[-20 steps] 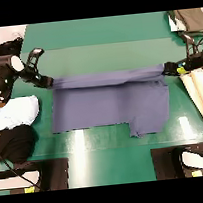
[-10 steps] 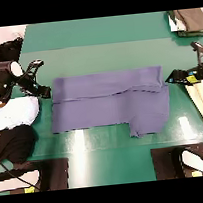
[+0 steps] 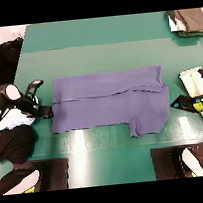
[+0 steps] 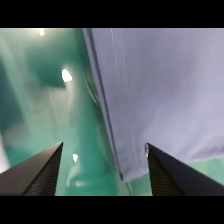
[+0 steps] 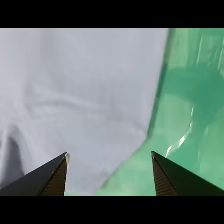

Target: Fold the shirts.

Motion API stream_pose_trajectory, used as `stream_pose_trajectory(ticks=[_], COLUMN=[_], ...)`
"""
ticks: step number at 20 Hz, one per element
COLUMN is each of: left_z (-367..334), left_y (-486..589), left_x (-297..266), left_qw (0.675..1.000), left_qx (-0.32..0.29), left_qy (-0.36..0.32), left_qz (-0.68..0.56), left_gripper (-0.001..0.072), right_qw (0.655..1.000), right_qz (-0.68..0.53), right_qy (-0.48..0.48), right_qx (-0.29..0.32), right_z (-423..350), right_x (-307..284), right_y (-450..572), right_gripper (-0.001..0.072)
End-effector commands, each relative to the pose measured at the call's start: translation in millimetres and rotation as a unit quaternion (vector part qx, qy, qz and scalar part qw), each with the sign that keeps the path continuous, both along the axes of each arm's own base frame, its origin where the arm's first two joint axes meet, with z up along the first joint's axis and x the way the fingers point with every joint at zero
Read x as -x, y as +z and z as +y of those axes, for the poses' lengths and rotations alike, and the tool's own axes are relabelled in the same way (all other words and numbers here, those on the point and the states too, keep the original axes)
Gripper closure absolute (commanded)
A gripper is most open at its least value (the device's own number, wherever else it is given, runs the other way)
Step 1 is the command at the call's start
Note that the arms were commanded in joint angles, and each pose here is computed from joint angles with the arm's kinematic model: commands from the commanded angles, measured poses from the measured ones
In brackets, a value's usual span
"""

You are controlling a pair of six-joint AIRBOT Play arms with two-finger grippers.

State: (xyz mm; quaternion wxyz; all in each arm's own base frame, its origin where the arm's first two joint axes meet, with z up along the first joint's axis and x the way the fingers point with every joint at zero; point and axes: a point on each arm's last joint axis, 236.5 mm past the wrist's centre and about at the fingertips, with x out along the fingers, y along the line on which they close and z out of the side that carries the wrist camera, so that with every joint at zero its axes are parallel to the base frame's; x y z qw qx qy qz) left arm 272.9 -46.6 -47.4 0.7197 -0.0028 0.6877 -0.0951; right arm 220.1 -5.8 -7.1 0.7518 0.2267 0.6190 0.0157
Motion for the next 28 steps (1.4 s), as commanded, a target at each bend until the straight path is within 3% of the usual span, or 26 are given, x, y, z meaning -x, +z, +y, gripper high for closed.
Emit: stream_pose_trajectory(ticks=[1,13,15,19,20,28], left_z=[-4.3,-26.4,-34.3,-40.2,-39.8,-41.5], left_y=[-18.0,-39.5,-36.6,-34.4,-34.2,-11.2], left_x=[28.3,53.8,59.3,62.6,62.3,38.6], left_qw=[0.999,0.996,0.994,0.993,0.993,0.994], left_qx=[0.011,0.06,0.077,0.09,0.09,0.092], left_qy=[0.008,0.024,0.011,0.005,0.003,-0.003], left_qz=[0.032,0.066,0.076,0.082,0.081,0.051], left_gripper=[0.0104,0.0108,0.0504,0.053,0.068,0.0683], right_qw=[1.0,0.999,0.999,0.998,0.998,0.989], right_qz=[0.022,0.043,0.046,0.049,0.053,0.118], right_qy=[-0.015,-0.004,-0.002,-0.001,0.001,-0.025], right_qx=[-0.012,-0.027,-0.029,-0.031,-0.033,-0.088], right_z=[6.6,15.5,16.6,17.6,18.7,44.1], right_x=[26.4,39.2,40.9,42.6,44.5,74.5], right_y=[-19.8,-18.7,-18.6,-18.5,-18.4,-44.0], right_gripper=[0.0133,0.0133,0.0133,0.0133,0.0133,0.0131])
